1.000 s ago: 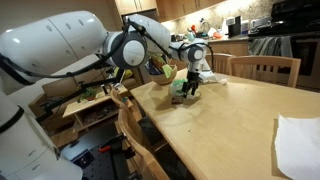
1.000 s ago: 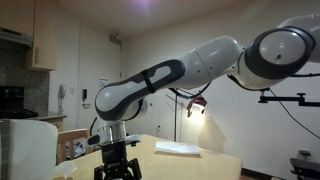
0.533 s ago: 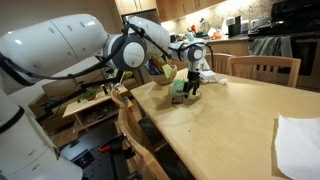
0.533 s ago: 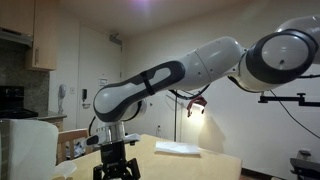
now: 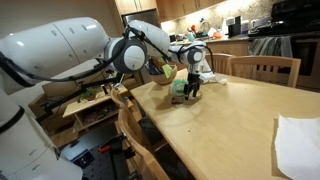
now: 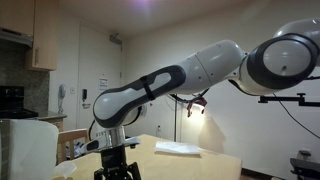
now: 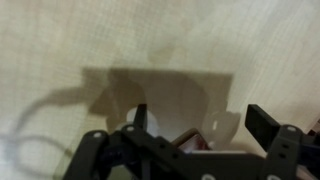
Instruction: Pick up the marshmallow from the table and place it in the pack
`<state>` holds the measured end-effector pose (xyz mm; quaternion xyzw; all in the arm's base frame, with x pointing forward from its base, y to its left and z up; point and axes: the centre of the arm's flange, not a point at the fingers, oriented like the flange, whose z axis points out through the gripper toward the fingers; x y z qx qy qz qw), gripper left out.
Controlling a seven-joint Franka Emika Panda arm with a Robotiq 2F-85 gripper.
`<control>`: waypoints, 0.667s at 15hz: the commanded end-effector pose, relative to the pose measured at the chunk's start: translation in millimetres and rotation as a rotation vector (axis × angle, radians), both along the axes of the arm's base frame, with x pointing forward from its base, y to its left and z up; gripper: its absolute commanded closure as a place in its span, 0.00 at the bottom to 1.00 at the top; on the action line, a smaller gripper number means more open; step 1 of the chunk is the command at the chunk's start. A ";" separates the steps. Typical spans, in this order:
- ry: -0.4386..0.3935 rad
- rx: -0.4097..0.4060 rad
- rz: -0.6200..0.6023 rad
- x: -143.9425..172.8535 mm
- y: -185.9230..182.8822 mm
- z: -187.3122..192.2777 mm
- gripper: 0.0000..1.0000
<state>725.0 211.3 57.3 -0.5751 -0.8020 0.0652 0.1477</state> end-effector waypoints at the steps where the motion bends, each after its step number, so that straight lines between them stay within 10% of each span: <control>1: 0.002 -0.046 -0.039 10.2 9.2 -5.7 0.00; 10: -0.001 -0.138 -0.127 4.0 24.5 -6.9 0.00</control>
